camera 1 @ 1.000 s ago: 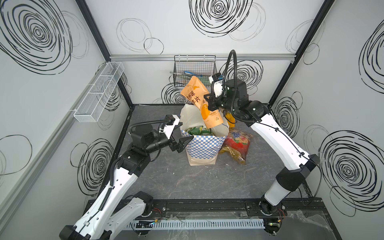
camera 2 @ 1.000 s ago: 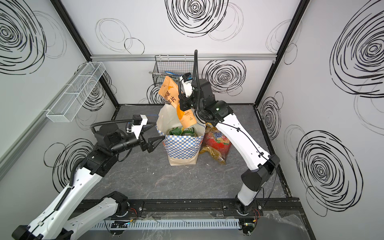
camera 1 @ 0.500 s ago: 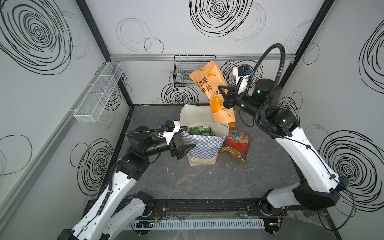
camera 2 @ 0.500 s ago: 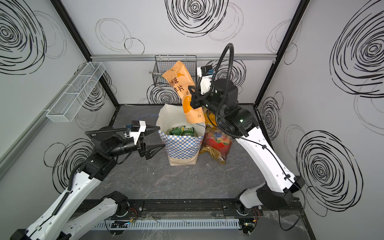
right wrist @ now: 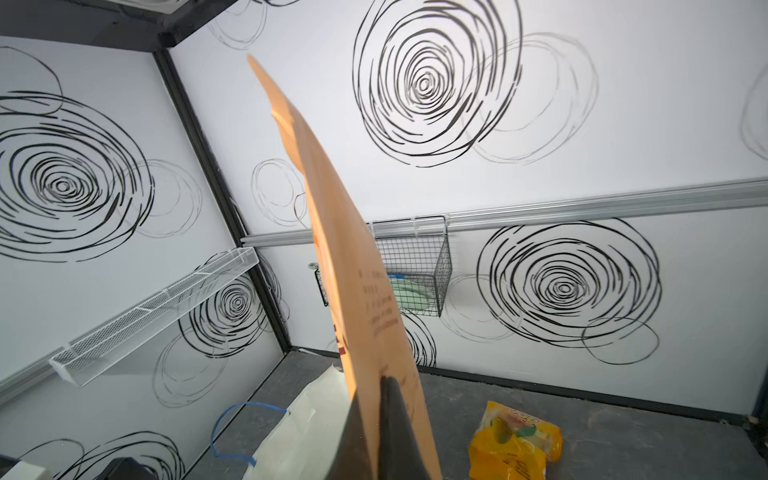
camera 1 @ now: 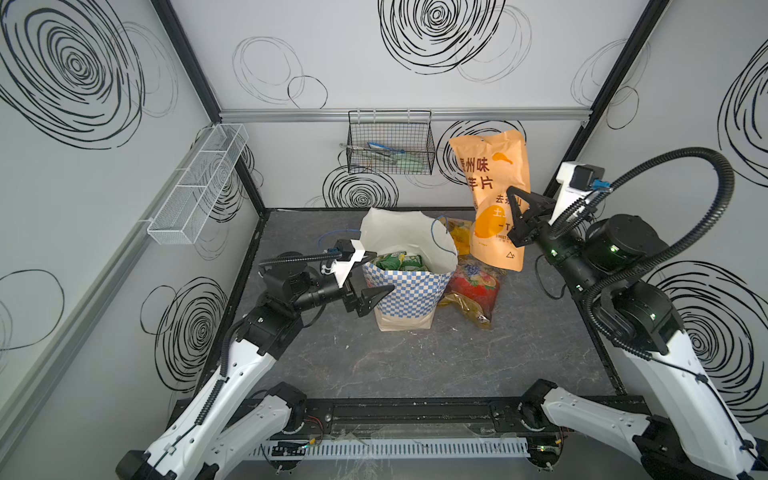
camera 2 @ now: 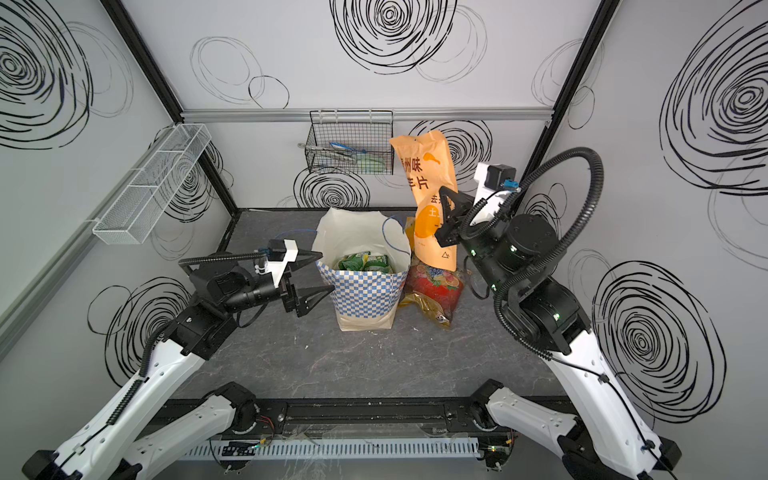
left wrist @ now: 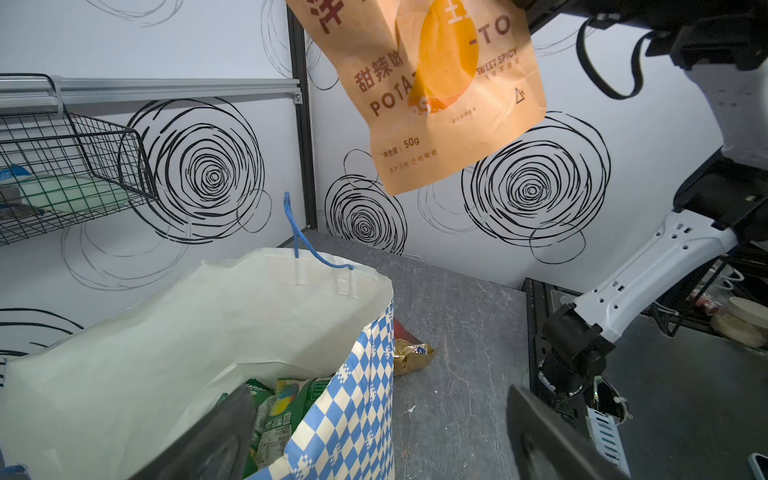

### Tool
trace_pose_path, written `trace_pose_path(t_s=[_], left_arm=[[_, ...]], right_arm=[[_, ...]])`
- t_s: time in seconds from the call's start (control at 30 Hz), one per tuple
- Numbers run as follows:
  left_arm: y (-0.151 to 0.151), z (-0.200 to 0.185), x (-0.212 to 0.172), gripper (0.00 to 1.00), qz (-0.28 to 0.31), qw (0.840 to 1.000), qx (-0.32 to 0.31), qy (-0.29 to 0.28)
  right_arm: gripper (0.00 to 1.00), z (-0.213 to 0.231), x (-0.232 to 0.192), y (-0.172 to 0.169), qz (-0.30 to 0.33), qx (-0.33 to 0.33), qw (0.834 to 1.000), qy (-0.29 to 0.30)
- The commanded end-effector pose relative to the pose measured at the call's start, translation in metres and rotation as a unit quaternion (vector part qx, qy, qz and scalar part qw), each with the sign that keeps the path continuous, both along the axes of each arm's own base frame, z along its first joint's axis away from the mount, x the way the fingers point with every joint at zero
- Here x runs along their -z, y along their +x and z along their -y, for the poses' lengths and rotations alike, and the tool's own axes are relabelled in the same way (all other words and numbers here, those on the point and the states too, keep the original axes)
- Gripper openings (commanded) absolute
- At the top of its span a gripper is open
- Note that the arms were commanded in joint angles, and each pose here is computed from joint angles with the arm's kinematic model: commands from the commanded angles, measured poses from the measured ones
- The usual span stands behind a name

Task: Take the snacks out of the paper bag
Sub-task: 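Carry the orange chip pack with the right gripper beyond the bag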

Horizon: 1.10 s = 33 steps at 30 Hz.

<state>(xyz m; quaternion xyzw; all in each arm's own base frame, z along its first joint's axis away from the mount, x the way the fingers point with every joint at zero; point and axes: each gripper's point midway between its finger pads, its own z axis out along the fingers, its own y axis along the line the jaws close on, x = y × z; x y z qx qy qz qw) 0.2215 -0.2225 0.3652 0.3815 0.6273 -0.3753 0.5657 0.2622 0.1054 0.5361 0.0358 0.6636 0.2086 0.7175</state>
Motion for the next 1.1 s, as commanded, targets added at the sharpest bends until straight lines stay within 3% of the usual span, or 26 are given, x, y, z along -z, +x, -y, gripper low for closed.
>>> trace_pose_path(t_s=[0.0,0.3,0.47,0.6,0.87,1.07], left_arm=[[-0.001,0.001,-0.009,0.96,0.025,1.0,-0.002,0.0],[-0.024,0.023,0.0,0.96,0.032,0.998,0.052,0.021],[-0.032,0.034,0.003,0.96,0.025,0.997,0.064,0.03],[-0.039,0.04,0.005,0.96,0.024,0.996,0.072,0.035],[-0.039,0.046,0.01,0.96,0.016,0.996,0.073,0.046],[-0.039,0.046,0.011,0.96,0.018,0.996,0.071,0.053]], right_arm=[[0.0,0.029,0.008,-0.007,0.002,0.059,0.998,0.032],[0.0,0.047,0.089,0.007,-0.058,0.11,0.991,0.042],[0.0,0.065,0.134,0.047,-0.092,0.094,0.988,0.079],[0.0,0.095,0.172,0.079,-0.11,0.087,0.979,0.149],[0.0,0.153,0.232,0.137,-0.112,0.134,0.959,0.223],[0.0,0.162,0.26,0.201,-0.151,0.084,0.949,0.262]])
